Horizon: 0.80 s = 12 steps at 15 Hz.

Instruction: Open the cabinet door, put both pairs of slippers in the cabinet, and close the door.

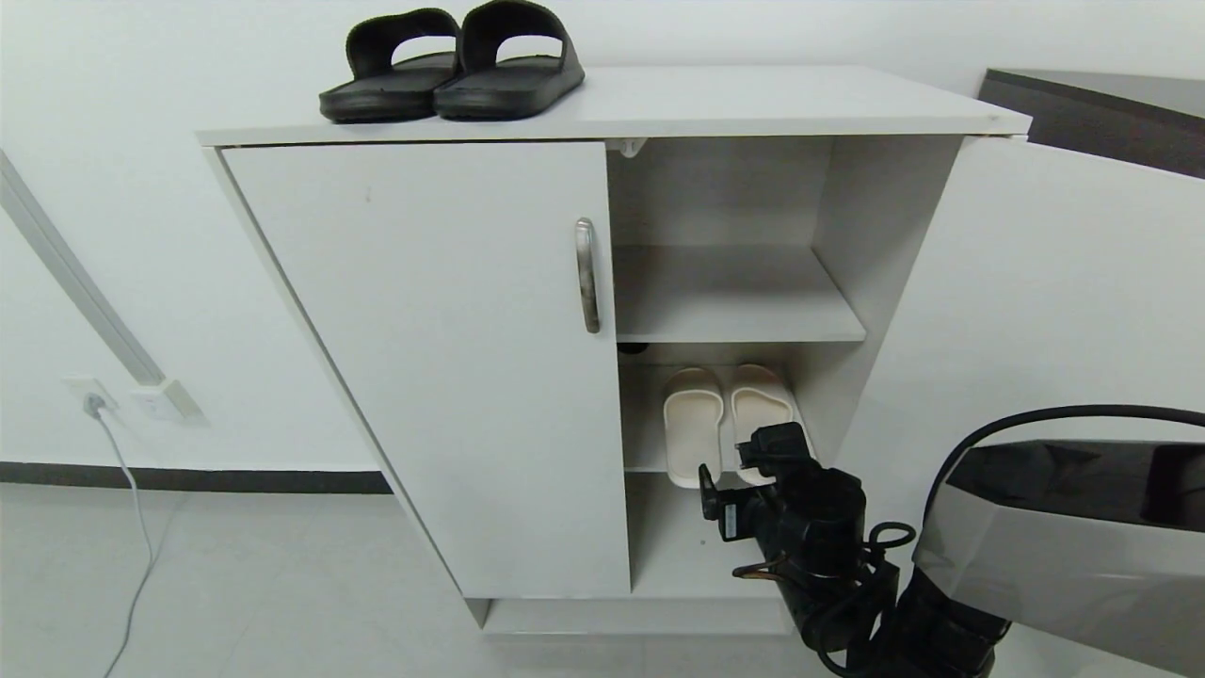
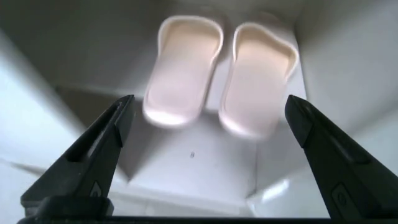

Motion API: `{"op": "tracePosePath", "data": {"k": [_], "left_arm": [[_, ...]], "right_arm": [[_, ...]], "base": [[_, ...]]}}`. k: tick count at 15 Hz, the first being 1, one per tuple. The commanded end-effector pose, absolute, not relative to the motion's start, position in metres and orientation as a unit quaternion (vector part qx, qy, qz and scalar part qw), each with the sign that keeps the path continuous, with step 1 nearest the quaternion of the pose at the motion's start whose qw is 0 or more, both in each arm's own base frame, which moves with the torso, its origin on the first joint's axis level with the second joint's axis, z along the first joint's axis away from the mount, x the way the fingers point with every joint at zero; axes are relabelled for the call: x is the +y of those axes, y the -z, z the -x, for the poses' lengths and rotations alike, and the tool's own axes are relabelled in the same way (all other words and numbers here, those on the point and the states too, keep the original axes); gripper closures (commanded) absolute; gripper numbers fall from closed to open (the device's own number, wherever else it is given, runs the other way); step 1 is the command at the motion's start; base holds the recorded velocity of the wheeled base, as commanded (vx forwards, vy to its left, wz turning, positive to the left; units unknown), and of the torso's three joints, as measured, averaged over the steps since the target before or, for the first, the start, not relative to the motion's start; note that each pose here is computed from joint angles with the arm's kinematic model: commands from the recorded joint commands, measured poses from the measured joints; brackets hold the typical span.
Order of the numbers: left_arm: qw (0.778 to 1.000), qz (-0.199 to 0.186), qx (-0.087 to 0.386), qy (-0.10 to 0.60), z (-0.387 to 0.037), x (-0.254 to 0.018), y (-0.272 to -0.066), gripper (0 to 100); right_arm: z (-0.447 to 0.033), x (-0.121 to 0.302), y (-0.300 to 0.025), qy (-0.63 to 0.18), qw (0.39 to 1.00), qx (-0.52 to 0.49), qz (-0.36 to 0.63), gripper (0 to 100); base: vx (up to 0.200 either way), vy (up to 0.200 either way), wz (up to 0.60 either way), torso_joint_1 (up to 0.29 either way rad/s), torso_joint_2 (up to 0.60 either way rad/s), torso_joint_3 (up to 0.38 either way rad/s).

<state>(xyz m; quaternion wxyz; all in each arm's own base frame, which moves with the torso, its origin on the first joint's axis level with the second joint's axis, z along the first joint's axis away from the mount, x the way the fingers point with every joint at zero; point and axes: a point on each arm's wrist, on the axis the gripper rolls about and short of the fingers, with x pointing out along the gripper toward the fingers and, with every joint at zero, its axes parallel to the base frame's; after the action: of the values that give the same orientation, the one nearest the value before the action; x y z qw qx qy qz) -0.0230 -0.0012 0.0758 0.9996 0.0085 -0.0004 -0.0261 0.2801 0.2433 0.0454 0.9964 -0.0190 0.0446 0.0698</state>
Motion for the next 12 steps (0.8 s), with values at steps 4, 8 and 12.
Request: {"op": "tracePosePath", "data": {"k": [4, 8, 12], "left_arm": [[1.0, -0.008, 0.001, 0.025, 0.0228, -0.0012, -0.0758, 100], [1.0, -0.008, 0.001, 0.025, 0.0228, -0.0012, -0.0758, 100], [1.0, -0.008, 0.001, 0.026, 0.0228, -0.0012, -0.0758, 100]], "right_arm": [[-0.2789, 0.2423, -0.0408, -0.069, 0.996, 0.051, 0.023, 0], [-0.2785, 0.2427, -0.041, -0.071, 0.996, 0.043, 0.018, 0], [-0.2776, 0.2434, -0.041, -0.071, 0.996, 0.042, 0.018, 0]], "base": [[0.0, 0.0, 0.0, 0.0, 0.0, 0.0], [0.0, 0.0, 0.0, 0.0, 0.0, 0.0], [0.0, 0.0, 0.0, 0.0, 0.0, 0.0]]}}
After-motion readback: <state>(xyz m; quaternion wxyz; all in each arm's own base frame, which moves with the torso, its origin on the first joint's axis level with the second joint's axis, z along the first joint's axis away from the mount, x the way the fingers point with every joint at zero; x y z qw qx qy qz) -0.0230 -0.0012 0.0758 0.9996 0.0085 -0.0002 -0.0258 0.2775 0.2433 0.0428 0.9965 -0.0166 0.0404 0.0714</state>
